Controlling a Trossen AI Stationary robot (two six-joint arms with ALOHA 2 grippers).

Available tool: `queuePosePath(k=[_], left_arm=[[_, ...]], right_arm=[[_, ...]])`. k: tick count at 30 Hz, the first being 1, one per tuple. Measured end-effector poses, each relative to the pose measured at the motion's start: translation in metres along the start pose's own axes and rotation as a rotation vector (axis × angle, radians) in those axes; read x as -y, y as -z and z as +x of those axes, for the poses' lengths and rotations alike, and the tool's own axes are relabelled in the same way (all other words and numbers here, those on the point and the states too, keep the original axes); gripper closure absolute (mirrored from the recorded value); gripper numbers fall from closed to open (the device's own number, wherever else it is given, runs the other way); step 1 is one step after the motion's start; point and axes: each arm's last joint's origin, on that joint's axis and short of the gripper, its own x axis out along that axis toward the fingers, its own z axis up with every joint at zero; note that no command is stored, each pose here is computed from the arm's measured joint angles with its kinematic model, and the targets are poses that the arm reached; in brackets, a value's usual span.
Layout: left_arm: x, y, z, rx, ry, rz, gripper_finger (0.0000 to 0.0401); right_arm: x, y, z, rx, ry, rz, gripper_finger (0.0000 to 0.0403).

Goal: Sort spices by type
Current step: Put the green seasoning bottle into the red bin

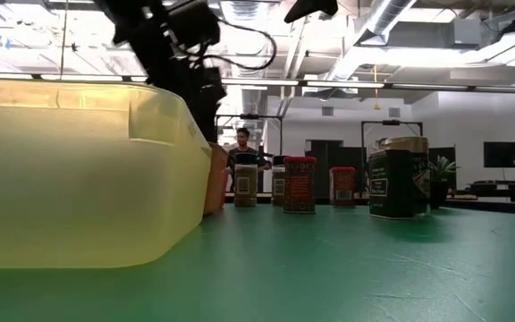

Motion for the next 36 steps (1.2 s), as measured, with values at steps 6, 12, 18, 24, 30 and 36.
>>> queuePosePath(k=[6, 12, 18, 24, 30, 36], left_arm=[[-0.011, -0.033, 0.004, -0.162, 0.133, -0.098, 0.0169], [-0.008, -0.046, 0.012, -0.305, 0.143, -0.086, 0.0171], [-0.003, -0.044, 0.027, -0.424, 0.1, -0.038, 0.0171], [-0.001, -0.038, 0.043, -0.456, 0.044, 0.017, 0.0171], [-0.003, -0.034, 0.051, -0.47, -0.023, 0.042, 0.0171], [-0.009, -0.036, 0.054, -0.457, -0.043, 0.03, 0.0172]], right_arm=[[0.0, 0.0, 0.0, -0.005, 0.002, -0.019, 0.009], [0.007, 0.004, -0.012, -0.028, 0.02, -0.031, 0.009], [0.016, 0.004, -0.041, 0.033, 0.029, -0.014, 0.009], [0.014, 0.006, -0.053, 0.063, 0.039, -0.019, 0.009], [0.004, 0.008, -0.053, 0.07, 0.032, -0.043, 0.009], [-0.001, 0.008, -0.049, 0.07, 0.022, -0.053, 0.009]])
